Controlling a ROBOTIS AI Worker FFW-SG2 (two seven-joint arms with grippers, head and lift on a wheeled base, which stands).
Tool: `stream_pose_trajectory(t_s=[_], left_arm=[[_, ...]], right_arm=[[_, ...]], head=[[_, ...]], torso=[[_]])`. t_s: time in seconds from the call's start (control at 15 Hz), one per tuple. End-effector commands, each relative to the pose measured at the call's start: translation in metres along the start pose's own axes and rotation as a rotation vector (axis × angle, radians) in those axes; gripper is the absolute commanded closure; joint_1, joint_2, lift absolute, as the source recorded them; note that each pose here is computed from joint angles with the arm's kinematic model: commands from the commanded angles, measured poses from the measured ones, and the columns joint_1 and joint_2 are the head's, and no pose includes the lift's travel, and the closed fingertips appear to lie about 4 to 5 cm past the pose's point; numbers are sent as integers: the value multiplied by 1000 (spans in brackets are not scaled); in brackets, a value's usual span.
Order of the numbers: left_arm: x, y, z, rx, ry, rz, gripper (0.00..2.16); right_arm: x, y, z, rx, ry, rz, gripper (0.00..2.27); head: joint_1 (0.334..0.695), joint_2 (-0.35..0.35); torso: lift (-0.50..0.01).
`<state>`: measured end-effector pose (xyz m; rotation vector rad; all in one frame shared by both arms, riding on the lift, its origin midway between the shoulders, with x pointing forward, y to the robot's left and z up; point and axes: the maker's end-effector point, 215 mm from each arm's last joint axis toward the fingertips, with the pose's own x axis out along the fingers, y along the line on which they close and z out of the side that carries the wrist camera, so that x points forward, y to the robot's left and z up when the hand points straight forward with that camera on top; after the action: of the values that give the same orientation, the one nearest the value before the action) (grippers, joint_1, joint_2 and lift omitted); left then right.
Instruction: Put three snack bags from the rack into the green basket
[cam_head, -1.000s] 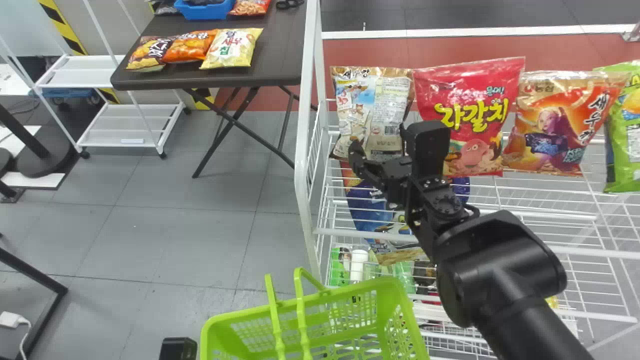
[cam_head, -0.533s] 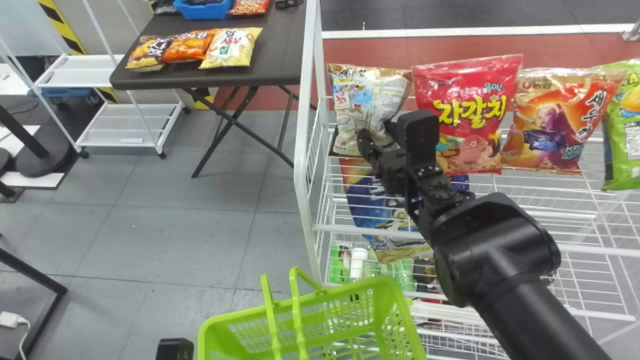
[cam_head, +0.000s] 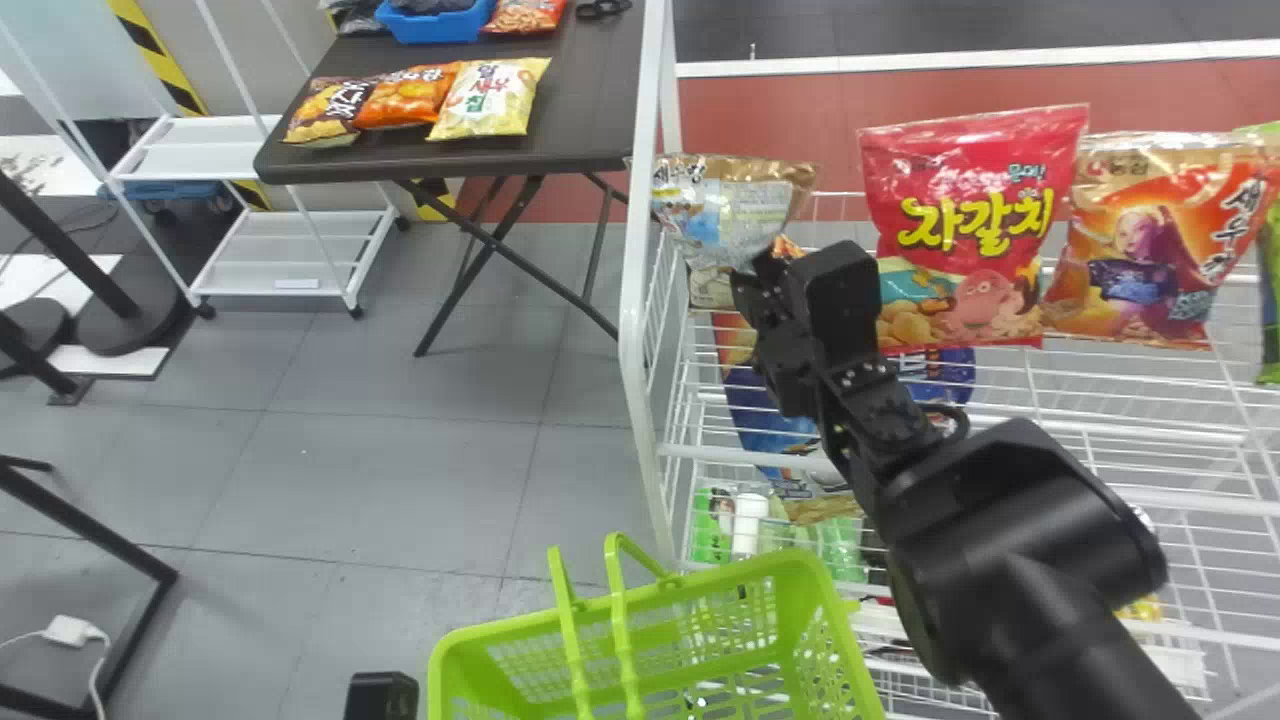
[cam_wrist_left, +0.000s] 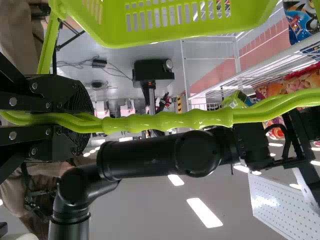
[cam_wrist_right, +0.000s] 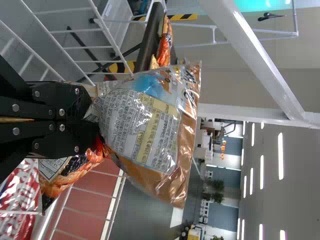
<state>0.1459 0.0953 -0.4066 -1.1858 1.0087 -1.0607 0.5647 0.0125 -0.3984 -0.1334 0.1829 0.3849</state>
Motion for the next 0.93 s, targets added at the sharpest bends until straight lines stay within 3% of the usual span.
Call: stream_pose_trajectory(t_s=[0.0,0.4,0.6,0.87], left_arm=[[-3,0,2,2,-7,2,2152],[-6,0,18,23,-18,19,2152],[-9,-2,25,24,-24,27,2148],[-4,1,30,25,-15,34,2148]], right_arm=[[-33,-5,4,20,1,-37,2250],[-148,-53,14,119,13,-119,2250],[-211,-57,-21,142,161,-101,2253],[-272,-25,-59,214,390,41,2253]], head=[[695,174],[695,106],[695,25],[695,-22]], torso=[[0],[0],[0],[0]])
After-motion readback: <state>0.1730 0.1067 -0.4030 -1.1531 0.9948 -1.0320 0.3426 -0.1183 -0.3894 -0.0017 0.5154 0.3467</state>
